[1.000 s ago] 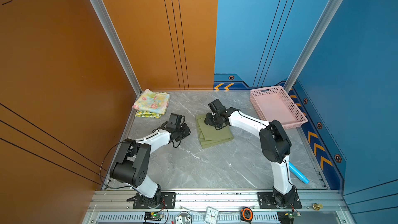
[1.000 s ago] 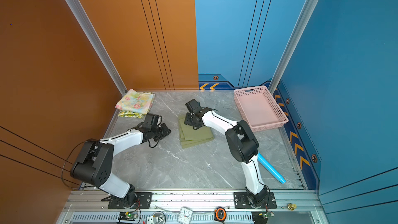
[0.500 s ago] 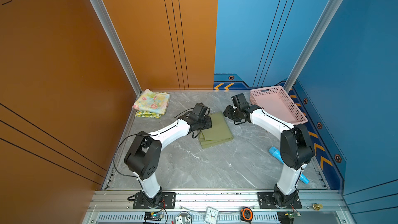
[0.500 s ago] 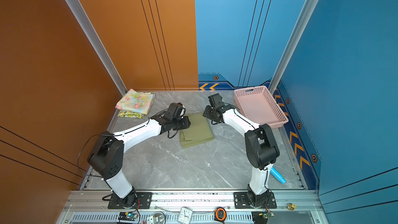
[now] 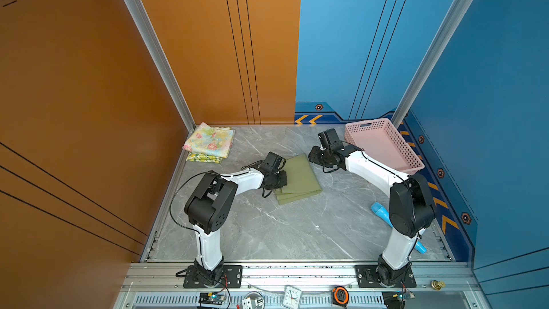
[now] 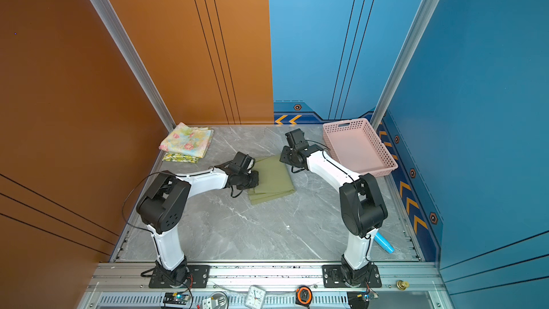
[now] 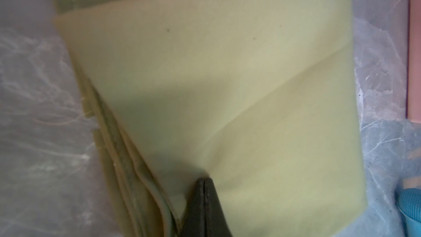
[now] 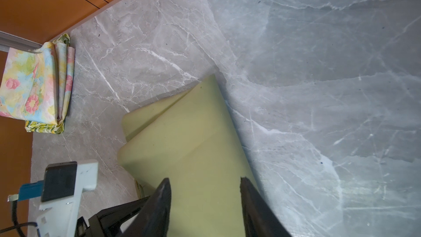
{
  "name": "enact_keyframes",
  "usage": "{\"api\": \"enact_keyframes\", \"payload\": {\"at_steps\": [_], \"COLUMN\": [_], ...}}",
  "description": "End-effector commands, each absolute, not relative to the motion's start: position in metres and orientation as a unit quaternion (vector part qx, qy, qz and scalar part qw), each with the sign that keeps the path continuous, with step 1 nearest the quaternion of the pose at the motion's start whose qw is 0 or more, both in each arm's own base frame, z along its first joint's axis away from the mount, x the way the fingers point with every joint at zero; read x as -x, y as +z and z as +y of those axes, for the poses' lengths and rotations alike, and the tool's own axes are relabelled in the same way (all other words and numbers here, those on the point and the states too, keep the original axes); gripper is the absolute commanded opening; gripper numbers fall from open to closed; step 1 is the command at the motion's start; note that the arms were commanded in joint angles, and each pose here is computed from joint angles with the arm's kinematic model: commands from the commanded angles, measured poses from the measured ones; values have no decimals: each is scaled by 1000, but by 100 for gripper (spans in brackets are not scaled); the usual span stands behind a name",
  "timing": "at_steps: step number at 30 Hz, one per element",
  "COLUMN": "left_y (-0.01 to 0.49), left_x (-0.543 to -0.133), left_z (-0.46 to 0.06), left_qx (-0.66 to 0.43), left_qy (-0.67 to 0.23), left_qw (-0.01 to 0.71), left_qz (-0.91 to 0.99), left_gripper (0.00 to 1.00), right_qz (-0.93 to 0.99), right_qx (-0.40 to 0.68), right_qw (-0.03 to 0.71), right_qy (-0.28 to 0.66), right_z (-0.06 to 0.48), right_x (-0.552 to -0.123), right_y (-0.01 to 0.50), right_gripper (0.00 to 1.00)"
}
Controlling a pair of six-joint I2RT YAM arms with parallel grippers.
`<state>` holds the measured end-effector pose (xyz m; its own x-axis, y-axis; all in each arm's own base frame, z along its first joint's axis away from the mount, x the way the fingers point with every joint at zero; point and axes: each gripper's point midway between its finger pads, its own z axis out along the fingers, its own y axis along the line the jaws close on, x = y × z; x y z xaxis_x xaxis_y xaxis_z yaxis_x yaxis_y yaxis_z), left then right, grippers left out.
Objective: Fold and stack skirts
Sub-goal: Smooth out the skirt at the center of the table.
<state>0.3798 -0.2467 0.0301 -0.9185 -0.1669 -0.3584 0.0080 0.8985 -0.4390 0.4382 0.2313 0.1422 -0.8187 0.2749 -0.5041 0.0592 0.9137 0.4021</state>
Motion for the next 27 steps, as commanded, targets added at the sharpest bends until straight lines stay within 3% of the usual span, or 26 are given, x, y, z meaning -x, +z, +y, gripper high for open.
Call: {"api": "enact_keyframes", "payload": {"at_steps": [1,9,17,26,27], "left_y": [10,-5,-8,9,13], "left_x": [-367,-353,-349,-354,-356], "left_z": [-234,-220,-215,-215,-215], "left_qx": [52,64,70,70,71], "left_qy": [-215,-215,-216,-223,-225], "left_qw": [175,161,159,168,173], "left_qz": [959,961,961,958,956], "left_gripper": [0,0,0,0,5], "right_qz": [945,961,976,983,983], "right_qx": [-59,-36,-13,8,8], "right_qw": [287,251,205,175,175], "right_qy": [146,110,70,60,60], "right_z": [239,250,254,271,271], "right_x": [-441,-448,-436,-417,-416], "right_y": [136,91,36,8,9], "right_gripper": [49,37,34,32,32]}}
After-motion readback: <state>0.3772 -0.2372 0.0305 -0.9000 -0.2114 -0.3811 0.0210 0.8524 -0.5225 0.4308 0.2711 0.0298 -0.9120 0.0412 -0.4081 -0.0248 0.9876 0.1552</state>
